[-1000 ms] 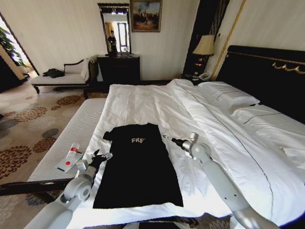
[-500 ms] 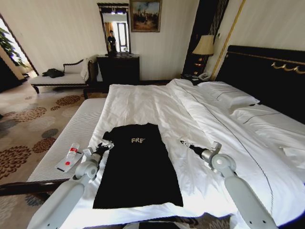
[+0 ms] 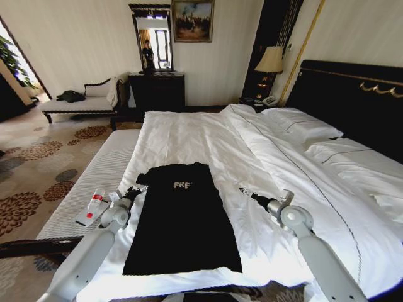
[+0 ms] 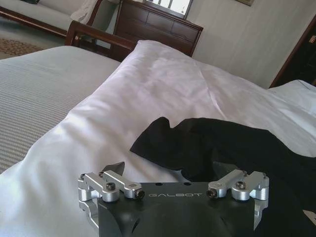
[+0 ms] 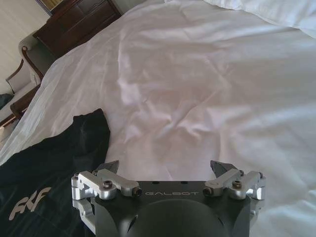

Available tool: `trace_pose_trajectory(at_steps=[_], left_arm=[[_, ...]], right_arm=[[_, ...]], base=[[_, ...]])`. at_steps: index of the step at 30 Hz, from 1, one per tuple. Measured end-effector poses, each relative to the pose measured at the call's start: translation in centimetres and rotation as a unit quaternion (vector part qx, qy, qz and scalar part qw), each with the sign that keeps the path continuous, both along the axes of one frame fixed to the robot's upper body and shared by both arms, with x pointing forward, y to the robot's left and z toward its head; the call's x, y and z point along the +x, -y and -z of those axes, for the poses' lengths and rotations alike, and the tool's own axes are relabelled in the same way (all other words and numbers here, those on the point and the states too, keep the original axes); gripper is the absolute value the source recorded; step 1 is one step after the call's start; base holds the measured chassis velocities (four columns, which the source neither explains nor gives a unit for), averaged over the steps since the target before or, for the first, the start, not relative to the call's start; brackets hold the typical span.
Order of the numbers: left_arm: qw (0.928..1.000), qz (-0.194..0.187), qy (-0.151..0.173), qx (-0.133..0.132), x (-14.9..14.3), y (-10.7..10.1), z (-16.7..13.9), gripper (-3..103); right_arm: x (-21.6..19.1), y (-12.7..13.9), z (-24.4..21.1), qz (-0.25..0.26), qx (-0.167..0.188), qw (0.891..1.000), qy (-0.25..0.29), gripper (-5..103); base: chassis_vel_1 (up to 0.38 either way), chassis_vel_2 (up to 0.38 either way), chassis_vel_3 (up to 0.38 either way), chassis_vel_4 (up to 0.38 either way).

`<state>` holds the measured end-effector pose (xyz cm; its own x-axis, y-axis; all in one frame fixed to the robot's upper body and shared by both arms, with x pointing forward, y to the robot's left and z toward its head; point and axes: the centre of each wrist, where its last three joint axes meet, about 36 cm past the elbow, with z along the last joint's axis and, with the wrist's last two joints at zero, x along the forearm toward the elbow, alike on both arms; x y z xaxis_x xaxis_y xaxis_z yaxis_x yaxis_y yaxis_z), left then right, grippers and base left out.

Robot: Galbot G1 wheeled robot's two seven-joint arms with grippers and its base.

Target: Fold the clothes on the bed.

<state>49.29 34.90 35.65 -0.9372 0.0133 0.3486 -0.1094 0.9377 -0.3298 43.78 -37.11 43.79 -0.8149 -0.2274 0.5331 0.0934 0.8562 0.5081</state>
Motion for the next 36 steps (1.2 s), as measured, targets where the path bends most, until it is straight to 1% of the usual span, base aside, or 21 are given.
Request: trace_pose_trajectory(at_steps=[6, 7, 9, 10, 13, 14, 15, 16, 17, 20, 21, 23, 24, 25, 26, 27, 28, 29, 33, 34, 36], left_arm=[[0.9999, -0.012, 0.0, -0.009, 1.0, 0.0, 0.7, 100], [0.9999, -0.013, -0.001, -0.01, 1.1, -0.1, 1.0, 103], [0.9998, -0.015, -0.004, -0.009, 1.6, -0.3, 1.8, 99], [0.9998, -0.015, -0.004, -0.009, 1.6, -0.3, 1.8, 99], [0.9997, -0.019, -0.004, -0.012, 2.0, -0.3, 2.3, 88], [0.9997, -0.017, 0.001, -0.016, 2.5, 0.0, 2.1, 77], [0.9997, -0.017, 0.001, -0.016, 2.6, 0.1, 2.1, 77], [0.9997, -0.016, 0.003, -0.017, 2.7, 0.2, 2.0, 72], [0.9997, -0.016, 0.003, -0.017, 2.7, 0.2, 2.0, 72], [0.9997, -0.017, 0.005, -0.018, 3.3, 0.3, 1.8, 56], [0.9997, -0.017, 0.005, -0.018, 3.3, 0.3, 1.8, 56], [0.9996, -0.02, 0.005, -0.02, 3.6, 0.3, 1.7, 45], [0.9995, -0.022, 0.005, -0.022, 3.6, 0.3, 1.8, 41], [0.9995, -0.022, 0.005, -0.022, 3.6, 0.3, 1.8, 41], [0.9994, -0.026, 0.004, -0.022, 3.7, 0.3, 1.9, 37], [0.9994, -0.028, 0.004, -0.021, 3.8, 0.3, 1.9, 37], [0.9994, -0.03, 0.005, -0.019, 3.8, 0.3, 2.0, 32], [0.9994, -0.03, 0.005, -0.019, 3.8, 0.3, 2.0, 32], [0.9989, -0.045, 0.005, -0.015, 4.0, 0.3, 2.3, 12], [0.9989, -0.045, 0.005, -0.015, 4.0, 0.3, 2.3, 12], [0.9987, -0.05, 0.005, -0.014, 4.1, 0.1, 2.3, 2]], right_arm=[[0.4, 0.0, 0.1, -0.003, -0.003, 1.0, -0.003, 100], [0.5, 0.0, 0.1, -0.003, -0.003, 1.0, -0.003, 100], [0.7, -0.2, 0.2, -0.005, -0.004, 1.0, -0.004, 100], [0.7, -0.2, 0.2, -0.005, -0.004, 1.0, -0.004, 100], [0.8, -0.1, 0.2, -0.006, -0.006, 1.0, -0.004, 100], [0.9, 0.0, 0.2, -0.005, -0.007, 1.0, -0.005, 100], [0.9, 0.0, 0.2, -0.005, -0.007, 1.0, -0.005, 100], [0.9, 0.0, 0.2, -0.005, -0.007, 1.0, -0.005, 100], [0.9, 0.0, 0.2, -0.005, -0.007, 1.0, -0.005, 100], [1.0, -0.3, 0.3, -0.007, -0.004, 1.0, -0.005, 100], [1.0, -0.3, 0.3, -0.007, -0.004, 1.0, -0.005, 100], [1.0, -0.3, 0.4, -0.007, -0.004, 1.0, -0.006, 100], [0.9, -0.3, 0.5, -0.007, -0.004, 1.0, -0.007, 100], [0.9, -0.3, 0.5, -0.007, -0.004, 1.0, -0.007, 100], [0.8, -0.3, 0.5, -0.007, -0.004, 1.0, -0.007, 100], [0.8, -0.2, 0.5, -0.007, -0.004, 1.0, -0.007, 100], [0.8, -0.2, 0.5, -0.007, -0.004, 1.0, -0.007, 100], [0.8, -0.2, 0.5, -0.007, -0.004, 1.0, -0.007, 100], [0.5, 0.0, 0.4, -0.007, -0.006, 1.0, -0.007, 100], [0.5, 0.0, 0.4, -0.007, -0.006, 1.0, -0.007, 100], [0.3, 0.1, 0.5, -0.005, -0.005, 1.0, -0.009, 100]], base=[[0.0, 0.0, 0.0, 0.0], [0.0, 0.0, 0.0, 0.0], [0.0, 0.0, 0.0, 0.0], [0.0, 0.0, 0.0, 0.0], [0.0, 0.0, 0.0, 0.0], [0.0, 0.0, 0.0, 0.0], [0.0, 0.0, 0.0, 0.0], [0.0, 0.0, 0.0, 0.0], [0.0, 0.0, 0.0, 0.0], [0.0, 0.0, 0.0, 0.0], [0.0, 0.0, 0.0, 0.0], [0.0, 0.0, 0.0, 0.0], [0.0, 0.0, 0.0, 0.0], [0.0, 0.0, 0.0, 0.0], [0.0, 0.0, 0.0, 0.0], [0.0, 0.0, 0.0, 0.0], [0.0, 0.0, 0.0, 0.0], [0.0, 0.0, 0.0, 0.0], [0.0, 0.0, 0.0, 0.0], [0.0, 0.0, 0.0, 0.0], [0.0, 0.0, 0.0, 0.0]])
